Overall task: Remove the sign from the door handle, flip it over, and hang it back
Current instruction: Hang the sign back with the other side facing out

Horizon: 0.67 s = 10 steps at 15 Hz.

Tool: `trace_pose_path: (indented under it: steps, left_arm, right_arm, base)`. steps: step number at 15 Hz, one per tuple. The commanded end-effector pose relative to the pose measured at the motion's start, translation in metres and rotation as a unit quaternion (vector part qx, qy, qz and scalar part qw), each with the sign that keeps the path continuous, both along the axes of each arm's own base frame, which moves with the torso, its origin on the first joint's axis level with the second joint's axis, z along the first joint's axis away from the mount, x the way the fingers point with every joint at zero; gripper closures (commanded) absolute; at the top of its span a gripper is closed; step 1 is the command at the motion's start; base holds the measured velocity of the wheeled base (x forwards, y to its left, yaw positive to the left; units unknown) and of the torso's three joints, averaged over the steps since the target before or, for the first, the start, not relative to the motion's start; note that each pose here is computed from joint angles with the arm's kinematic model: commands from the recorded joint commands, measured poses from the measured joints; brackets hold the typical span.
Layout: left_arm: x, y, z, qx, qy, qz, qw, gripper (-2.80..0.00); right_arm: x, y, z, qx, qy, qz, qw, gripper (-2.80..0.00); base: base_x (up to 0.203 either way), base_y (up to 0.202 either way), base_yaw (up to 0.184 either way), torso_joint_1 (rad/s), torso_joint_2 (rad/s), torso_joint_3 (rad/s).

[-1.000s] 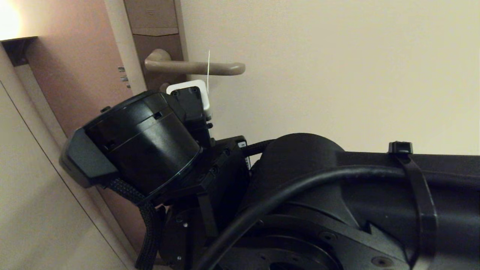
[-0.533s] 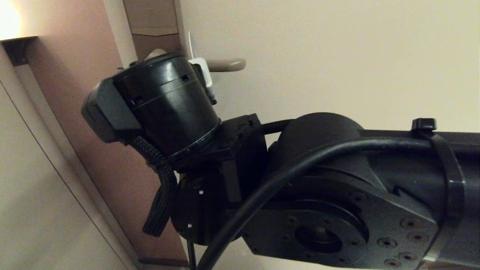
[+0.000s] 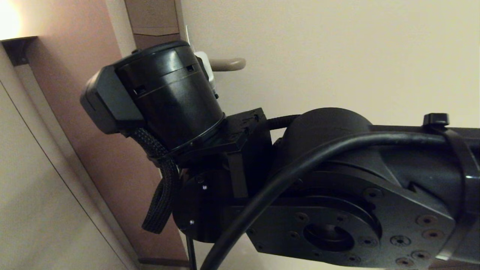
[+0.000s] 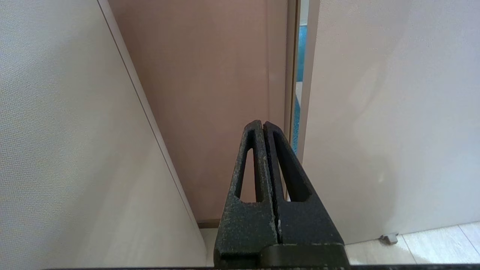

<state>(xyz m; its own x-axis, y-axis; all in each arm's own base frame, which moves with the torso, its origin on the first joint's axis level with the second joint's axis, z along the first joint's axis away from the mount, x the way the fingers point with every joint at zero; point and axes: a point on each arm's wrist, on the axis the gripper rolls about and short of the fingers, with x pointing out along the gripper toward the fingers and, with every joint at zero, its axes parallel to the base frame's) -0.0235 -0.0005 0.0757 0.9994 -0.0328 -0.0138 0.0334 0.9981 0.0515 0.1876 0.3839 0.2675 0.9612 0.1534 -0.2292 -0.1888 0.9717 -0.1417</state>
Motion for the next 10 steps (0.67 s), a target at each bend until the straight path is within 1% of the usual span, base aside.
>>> trace_pose_path:
  steps: [1, 6, 10]
  left_arm:
    - [0.0, 0.0, 0.0, 0.0, 0.0, 0.0, 1.0, 0.0]
    - [0.0, 0.0, 0.0, 0.0, 0.0, 0.0, 1.0, 0.0]
    - [0.0, 0.0, 0.0, 0.0, 0.0, 0.0, 1.0, 0.0]
  right_arm:
    - [0.0, 0.001, -0.001, 0.0, 0.0, 0.004, 1.0, 0.0]
    - [-0.002, 0.01, -0.004, 0.009, -0.002, 0.025, 1.0, 0.0]
    - [-0.007, 0.017, -0.011, 0.004, 0.002, 0.04, 0.999, 0.0]
  base:
    - [0.0, 0.0, 0.0, 0.0, 0.0, 0.0]
    - [0.0, 0.0, 0.0, 0.0, 0.0, 0.0]
    - [0.0, 0.0, 0.0, 0.0, 0.0, 0.0]
